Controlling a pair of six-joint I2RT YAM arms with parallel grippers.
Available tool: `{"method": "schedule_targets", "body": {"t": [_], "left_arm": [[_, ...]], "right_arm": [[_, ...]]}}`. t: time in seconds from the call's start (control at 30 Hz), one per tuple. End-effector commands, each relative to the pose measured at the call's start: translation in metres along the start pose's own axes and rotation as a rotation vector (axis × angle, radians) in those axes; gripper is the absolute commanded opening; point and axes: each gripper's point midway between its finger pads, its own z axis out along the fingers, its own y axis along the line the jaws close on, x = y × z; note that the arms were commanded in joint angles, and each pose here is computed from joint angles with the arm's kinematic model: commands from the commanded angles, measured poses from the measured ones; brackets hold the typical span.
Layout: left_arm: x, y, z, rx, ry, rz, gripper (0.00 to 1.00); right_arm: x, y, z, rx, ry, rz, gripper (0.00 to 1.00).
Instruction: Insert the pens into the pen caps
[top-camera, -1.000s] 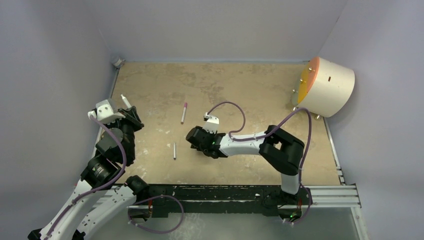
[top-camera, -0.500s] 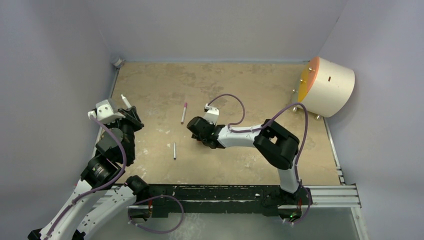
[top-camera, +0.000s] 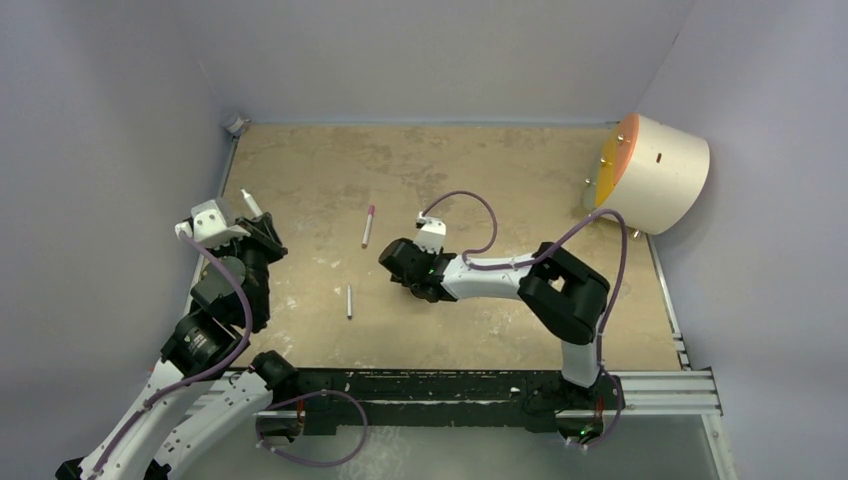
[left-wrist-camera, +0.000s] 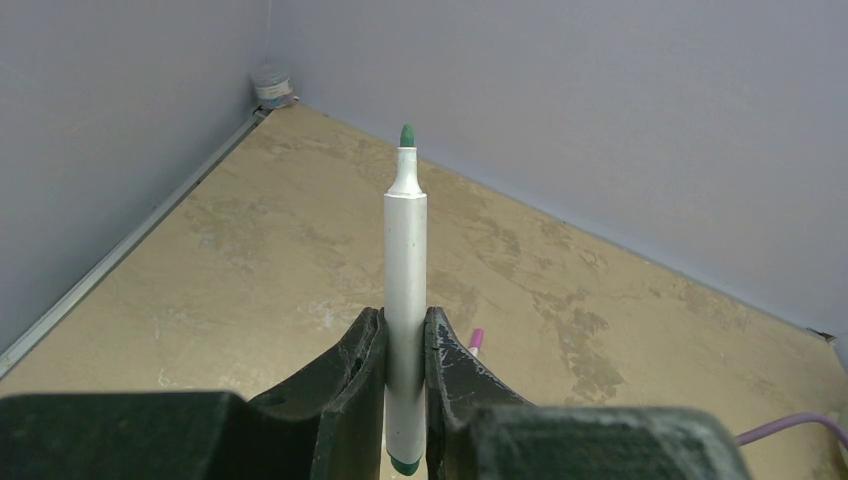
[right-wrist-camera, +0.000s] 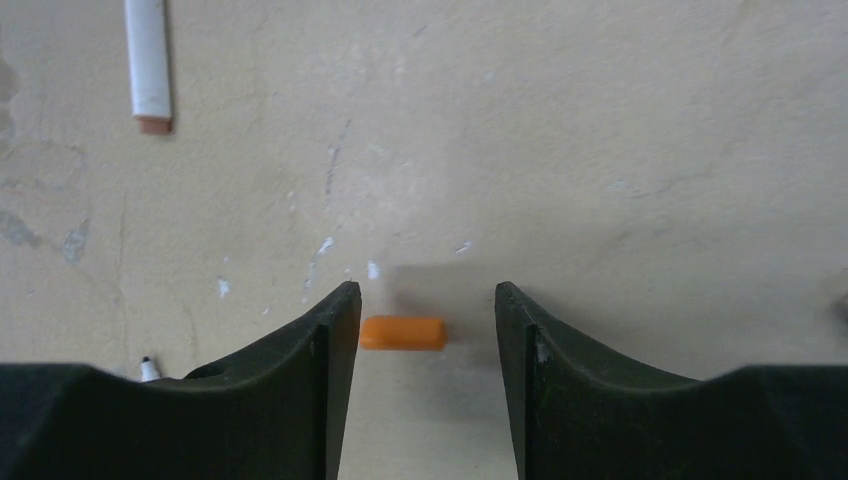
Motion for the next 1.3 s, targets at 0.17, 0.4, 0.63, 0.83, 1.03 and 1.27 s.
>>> {"method": "schedule_targets", "body": {"t": [0.17,0.4,0.63,0.83,1.03,1.27], "left_arm": [[-0.006,-0.001,-0.001,0.010,-0.017,-0.009,0.00],[-0.006,-0.001,-0.001,0.011,-0.017,-0.007,0.00],[-0.006,-0.001,-0.001,0.011,-0.019,-0.009,0.00],[-0.006,0.001,-0.002,0.007,-0.019,-0.009,0.00],[-0.006,0.002,-0.002,0.002,-0.019,-0.004,0.00],[-0.005,0.002,-0.001,-0.002,-0.017,0.006,0.00]], "right_arm": [[-0.032,-0.028,-0.014,0.059,-0.080,0.056,0.50],[0.006,-0.015,-0.029,0.039,-0.030,0.033,0.06],[0.025,-0.018,-0.031,0.030,0.027,0.013,0.00],[0.027,-0.022,-0.022,0.036,0.039,-0.010,0.00],[0.027,-0.026,-0.011,0.037,0.049,-0.021,0.00],[0.018,-0.022,0.000,0.024,0.043,-0.032,0.00]]}}
